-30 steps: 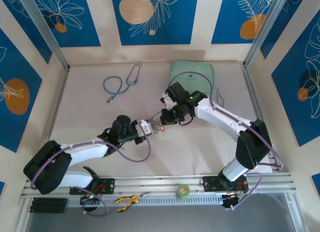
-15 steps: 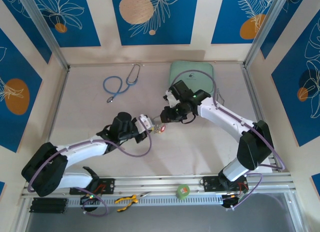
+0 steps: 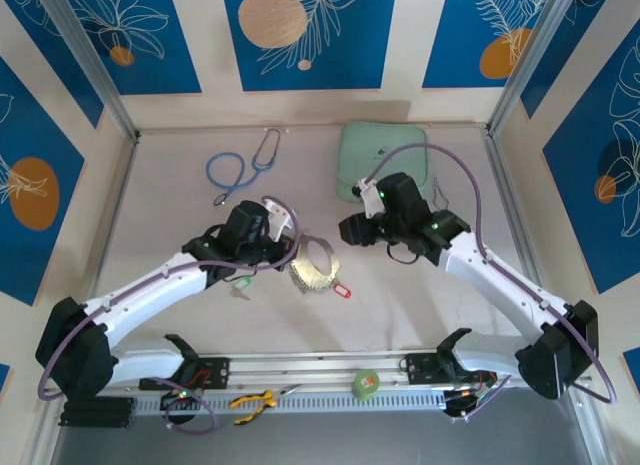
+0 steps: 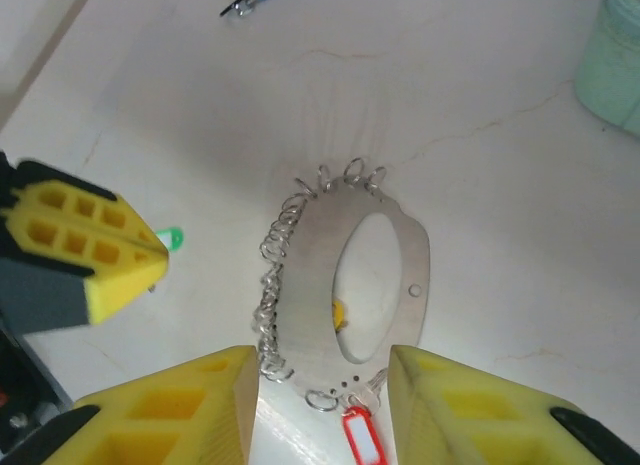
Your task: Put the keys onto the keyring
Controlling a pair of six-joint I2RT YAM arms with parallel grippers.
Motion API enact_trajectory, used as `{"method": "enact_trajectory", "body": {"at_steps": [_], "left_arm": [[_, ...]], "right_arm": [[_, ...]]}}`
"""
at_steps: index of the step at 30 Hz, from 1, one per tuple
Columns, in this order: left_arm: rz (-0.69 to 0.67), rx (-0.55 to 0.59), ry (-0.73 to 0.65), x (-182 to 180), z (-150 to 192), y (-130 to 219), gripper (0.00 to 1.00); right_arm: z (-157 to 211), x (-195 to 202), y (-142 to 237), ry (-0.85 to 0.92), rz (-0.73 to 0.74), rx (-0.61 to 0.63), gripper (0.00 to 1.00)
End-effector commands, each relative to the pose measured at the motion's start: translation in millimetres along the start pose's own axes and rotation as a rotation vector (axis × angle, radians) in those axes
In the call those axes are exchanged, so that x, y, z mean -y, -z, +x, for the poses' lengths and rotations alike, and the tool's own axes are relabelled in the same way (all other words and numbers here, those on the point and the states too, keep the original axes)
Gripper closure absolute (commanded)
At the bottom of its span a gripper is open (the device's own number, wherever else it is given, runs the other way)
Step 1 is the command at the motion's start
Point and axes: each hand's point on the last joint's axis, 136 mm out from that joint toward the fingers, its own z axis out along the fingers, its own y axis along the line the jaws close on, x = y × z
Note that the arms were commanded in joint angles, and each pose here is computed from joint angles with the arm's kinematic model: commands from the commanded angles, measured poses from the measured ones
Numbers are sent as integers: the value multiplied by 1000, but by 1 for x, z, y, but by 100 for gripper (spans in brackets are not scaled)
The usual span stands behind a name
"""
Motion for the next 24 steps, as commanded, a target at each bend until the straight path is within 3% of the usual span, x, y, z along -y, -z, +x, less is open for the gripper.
{"method": "enact_trajectory", "body": {"at_steps": [1,5,8,14,19,24], "left_arm": [[-43,-92,105,-5,24,7,100],[-83,-61,216,-15,32,6,100],[-123,-48,314,-25,42,5,82],[-191,-16,494,-44,68,11,70],[-253,6,542,-57,69,20,60],[-278,14,548,-63,60,15,60]], "right_arm": [[-8,12,-4,59,35,71,64],[10,3,-16,90,15,-34,64],[25,-8,-29,136,-2,-138,64],[45,-21,-52,201,-3,-280,65],[44,-17,-70,84,46,-351,69],[29,-9,-90,-121,121,-332,69]]}}
